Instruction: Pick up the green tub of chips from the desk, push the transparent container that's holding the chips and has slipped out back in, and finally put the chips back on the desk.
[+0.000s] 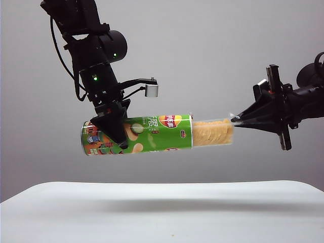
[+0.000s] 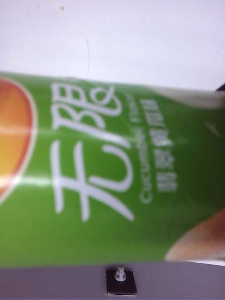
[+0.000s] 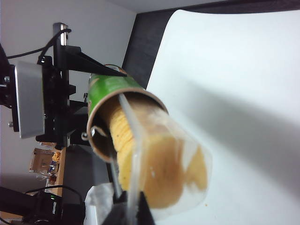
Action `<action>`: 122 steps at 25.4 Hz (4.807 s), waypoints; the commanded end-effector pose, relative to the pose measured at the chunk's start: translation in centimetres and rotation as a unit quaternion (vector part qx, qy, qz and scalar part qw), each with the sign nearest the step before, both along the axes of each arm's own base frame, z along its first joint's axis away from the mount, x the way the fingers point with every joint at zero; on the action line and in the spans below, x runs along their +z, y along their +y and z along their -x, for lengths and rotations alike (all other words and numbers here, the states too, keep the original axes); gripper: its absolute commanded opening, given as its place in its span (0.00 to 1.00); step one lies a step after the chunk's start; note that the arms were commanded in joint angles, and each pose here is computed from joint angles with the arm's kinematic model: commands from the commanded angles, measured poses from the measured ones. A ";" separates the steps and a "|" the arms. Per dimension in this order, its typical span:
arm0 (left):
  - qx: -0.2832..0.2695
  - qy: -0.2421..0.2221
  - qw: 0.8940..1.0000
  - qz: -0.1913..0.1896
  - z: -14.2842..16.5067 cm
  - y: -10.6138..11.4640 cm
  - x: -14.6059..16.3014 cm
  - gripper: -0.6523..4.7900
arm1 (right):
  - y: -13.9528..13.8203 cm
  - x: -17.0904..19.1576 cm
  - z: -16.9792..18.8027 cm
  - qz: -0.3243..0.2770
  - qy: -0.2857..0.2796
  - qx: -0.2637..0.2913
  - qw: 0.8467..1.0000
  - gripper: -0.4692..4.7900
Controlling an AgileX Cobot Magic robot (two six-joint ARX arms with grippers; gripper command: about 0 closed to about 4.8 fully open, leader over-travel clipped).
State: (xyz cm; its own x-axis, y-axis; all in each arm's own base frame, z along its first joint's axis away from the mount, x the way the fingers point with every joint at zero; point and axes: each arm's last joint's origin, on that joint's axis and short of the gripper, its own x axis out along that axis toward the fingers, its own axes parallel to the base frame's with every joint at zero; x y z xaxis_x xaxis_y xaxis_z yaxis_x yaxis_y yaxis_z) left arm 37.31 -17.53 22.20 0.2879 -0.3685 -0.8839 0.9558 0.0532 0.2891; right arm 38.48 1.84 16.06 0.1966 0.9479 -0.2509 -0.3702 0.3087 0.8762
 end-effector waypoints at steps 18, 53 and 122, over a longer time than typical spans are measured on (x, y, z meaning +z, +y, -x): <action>-0.037 -0.030 0.993 0.104 1.1 -4.6 1.4 0.56 | 5.1 0.4 0.4 -0.011 -0.006 0.069 0.998 0.08; -0.049 -0.006 0.991 0.123 2.7 -6.8 1.9 0.57 | 3.2 2.8 -0.9 -0.082 -0.049 0.083 0.992 0.08; 0.220 0.084 0.967 -0.093 1.9 2.9 -1.1 1.00 | 1.9 10.5 8.7 0.249 -0.133 0.010 0.959 0.07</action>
